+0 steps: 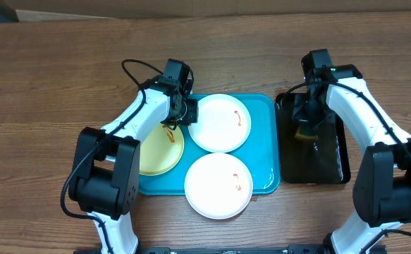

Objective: Clean dirty plates on tray and stack at the side
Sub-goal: 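Carry the sponge left over the top white plate with the right gripper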

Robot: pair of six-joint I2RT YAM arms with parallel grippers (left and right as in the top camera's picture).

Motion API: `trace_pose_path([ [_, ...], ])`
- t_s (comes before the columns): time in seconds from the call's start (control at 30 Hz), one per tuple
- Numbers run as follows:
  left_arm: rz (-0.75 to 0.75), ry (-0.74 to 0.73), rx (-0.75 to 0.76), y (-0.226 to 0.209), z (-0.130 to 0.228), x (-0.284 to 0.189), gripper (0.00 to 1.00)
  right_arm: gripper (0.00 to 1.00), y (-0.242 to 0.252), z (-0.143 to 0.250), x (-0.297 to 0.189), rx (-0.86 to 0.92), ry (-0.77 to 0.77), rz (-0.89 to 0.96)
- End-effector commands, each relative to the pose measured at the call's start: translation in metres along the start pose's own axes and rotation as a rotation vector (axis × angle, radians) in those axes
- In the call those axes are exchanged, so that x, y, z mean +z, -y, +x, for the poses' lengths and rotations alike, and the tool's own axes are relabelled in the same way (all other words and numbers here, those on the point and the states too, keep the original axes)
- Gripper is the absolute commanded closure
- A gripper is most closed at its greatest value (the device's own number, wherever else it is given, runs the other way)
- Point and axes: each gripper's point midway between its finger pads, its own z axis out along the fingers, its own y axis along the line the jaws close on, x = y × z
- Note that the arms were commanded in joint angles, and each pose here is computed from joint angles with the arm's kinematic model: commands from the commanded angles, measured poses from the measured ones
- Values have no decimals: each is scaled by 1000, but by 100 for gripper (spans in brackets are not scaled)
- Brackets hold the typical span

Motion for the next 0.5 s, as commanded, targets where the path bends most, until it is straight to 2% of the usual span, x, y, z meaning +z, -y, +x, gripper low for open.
trace_pose_path([
  [0.0, -12, -6, 8, -2, -1, 7, 89, 96, -6, -8, -7, -36, 25, -33],
  [0.1, -13, -9, 8, -3, 0, 8, 90, 96, 5, -10, -7, 38, 38, 24],
  [0.2, -12, -7, 8, -3, -1, 8, 90, 96, -14, -8, -7, -80, 26, -76],
  [0.23, -12, -7, 8, -3, -1, 8, 90, 96, -6, -9, -8, -88, 32, -31],
  [0.3, -13, -7, 8, -3, -1, 8, 91, 96, 17, -13, -9, 19, 54, 90],
  [0.33, -12, -7, 8, -3, -1, 8, 91, 96, 17, -14, -9, 44, 57, 85],
  [0.4, -12, -7, 8, -3, -1, 8, 94, 96, 2, -12, -8, -35, 40, -2],
  [0.47, -12, -6, 8, -3, -1, 8, 96, 96, 13, -13, -9, -8, 49, 63],
])
